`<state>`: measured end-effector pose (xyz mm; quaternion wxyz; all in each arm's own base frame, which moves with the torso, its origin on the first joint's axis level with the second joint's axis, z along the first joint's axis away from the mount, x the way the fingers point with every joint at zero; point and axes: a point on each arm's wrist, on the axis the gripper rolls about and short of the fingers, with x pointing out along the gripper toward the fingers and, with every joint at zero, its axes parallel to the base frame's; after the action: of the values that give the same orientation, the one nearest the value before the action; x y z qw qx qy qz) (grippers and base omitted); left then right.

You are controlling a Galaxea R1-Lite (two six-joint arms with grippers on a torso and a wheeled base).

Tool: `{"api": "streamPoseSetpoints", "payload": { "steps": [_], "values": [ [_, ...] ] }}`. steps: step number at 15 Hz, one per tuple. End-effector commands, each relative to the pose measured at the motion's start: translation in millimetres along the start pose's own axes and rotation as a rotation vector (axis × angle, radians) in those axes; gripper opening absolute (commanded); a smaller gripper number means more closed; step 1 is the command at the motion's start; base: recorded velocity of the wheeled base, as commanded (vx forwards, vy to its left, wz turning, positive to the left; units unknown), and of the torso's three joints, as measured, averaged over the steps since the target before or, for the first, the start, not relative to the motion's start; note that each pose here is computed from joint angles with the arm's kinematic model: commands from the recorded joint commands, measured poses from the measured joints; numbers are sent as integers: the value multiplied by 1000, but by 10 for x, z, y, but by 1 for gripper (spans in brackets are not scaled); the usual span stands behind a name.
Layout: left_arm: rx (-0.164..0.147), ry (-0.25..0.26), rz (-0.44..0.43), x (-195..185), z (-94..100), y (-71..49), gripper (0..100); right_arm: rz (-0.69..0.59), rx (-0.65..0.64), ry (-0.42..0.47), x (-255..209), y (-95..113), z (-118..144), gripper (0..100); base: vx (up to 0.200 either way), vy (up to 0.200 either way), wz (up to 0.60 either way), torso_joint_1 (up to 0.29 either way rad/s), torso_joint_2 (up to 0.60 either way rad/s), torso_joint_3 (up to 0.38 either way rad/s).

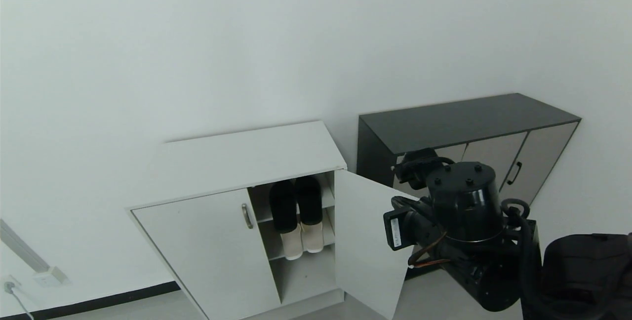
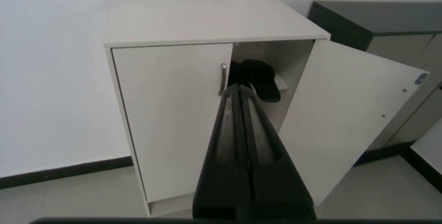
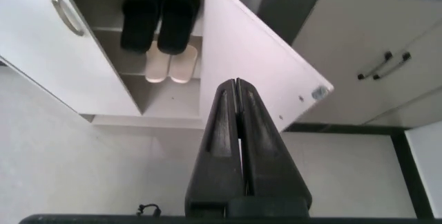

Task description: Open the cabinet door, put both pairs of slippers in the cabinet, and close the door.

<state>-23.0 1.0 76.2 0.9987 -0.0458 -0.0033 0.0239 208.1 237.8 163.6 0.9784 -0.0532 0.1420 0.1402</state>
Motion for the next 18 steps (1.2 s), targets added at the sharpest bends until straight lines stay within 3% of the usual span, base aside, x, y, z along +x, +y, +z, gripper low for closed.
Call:
{"api": "streamPoseSetpoints", "payload": {
  "steps": [1, 5, 8, 11, 15, 18],
  "values": [
    [-1, 0, 1, 0, 0, 0, 0, -16, 1, -3, 34, -40, 19, 0, 0, 0, 0, 0, 0, 0],
    [-2, 0, 1, 0, 0, 0, 0, -70, 31, -47, 196, -168, 162, 0, 0, 0, 0, 0, 0, 0],
    [-1, 0, 1, 0, 0, 0, 0, -151, 66, -59, 433, -400, 279, 0, 0, 0, 0, 0, 0, 0],
    [-4, 0, 1, 0, 0, 0, 0, -166, 109, -19, 893, -730, 407, 0, 0, 0, 0, 0, 0, 0],
    [-4, 0, 1, 0, 0, 0, 0, -71, 228, 83, 1236, -949, 417, 0, 0, 0, 0, 0, 0, 0],
    [-4, 0, 1, 0, 0, 0, 0, -105, 239, 103, 1533, -1060, 302, 0, 0, 0, 0, 0, 0, 0]
  ]
}}
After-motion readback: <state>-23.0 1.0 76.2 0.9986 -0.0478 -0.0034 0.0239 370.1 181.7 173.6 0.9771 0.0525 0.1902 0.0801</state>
